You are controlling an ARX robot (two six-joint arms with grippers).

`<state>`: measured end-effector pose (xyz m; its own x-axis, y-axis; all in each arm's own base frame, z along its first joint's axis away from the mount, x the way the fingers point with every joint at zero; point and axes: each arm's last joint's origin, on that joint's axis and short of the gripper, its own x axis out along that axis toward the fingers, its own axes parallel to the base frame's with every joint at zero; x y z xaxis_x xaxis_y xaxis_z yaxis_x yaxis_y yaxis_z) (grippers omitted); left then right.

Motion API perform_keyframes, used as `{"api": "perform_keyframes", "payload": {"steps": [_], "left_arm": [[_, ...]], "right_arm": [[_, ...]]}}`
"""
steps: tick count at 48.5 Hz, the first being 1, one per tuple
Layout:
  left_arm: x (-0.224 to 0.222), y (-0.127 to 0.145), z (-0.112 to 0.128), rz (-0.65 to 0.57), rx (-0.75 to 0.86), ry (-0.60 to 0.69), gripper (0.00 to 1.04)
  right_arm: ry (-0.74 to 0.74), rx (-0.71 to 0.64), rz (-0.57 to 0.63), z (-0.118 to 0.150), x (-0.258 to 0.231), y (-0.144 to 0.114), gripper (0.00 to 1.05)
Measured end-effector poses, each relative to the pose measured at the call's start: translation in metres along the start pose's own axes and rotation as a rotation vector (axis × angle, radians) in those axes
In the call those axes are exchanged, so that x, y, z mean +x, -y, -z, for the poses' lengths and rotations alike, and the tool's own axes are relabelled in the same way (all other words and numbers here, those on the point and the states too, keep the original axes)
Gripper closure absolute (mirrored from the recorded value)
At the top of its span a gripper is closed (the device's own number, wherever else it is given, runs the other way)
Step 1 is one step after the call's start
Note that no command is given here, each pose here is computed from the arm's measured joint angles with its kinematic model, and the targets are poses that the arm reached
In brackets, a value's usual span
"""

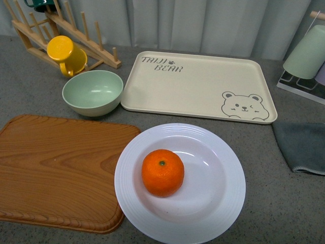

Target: Place orange and plate with both arms

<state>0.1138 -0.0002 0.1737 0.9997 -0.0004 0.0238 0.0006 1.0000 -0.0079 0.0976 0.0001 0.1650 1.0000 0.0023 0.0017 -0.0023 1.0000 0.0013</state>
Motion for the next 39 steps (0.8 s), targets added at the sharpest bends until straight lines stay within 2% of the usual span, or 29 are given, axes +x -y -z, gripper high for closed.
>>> {"api": "perform_keyframes", "payload": {"steps": [16,20,32,34,37,39], "left_arm": [[-0.007,0.0,0.0,0.0,0.0,0.0,1.01],[-0.013,0.0,0.005,0.002,0.0,-0.034,1.01],[-0.017,0.0,0.003,0.002,0.0,-0.008,1.01],[-0.017,0.0,0.003,0.002,0.0,-0.008,0.95],[-0.017,0.0,0.003,0.002,0.0,-0.008,0.81],[-0.017,0.0,0.003,0.001,0.0,-0.008,0.74]], "right_arm": [[0.0,0.0,0.0,0.0,0.0,0.0,0.09],[0.0,0.0,0.0,0.0,0.0,0.0,0.09],[0.0,0.0,0.0,0.0,0.0,0.0,0.09],[0.0,0.0,0.0,0.0,0.0,0.0,0.09],[0.0,0.0,0.0,0.0,0.0,0.0,0.09],[-0.069,0.004,0.002,0.001,0.0,0.0,0.09]]}}
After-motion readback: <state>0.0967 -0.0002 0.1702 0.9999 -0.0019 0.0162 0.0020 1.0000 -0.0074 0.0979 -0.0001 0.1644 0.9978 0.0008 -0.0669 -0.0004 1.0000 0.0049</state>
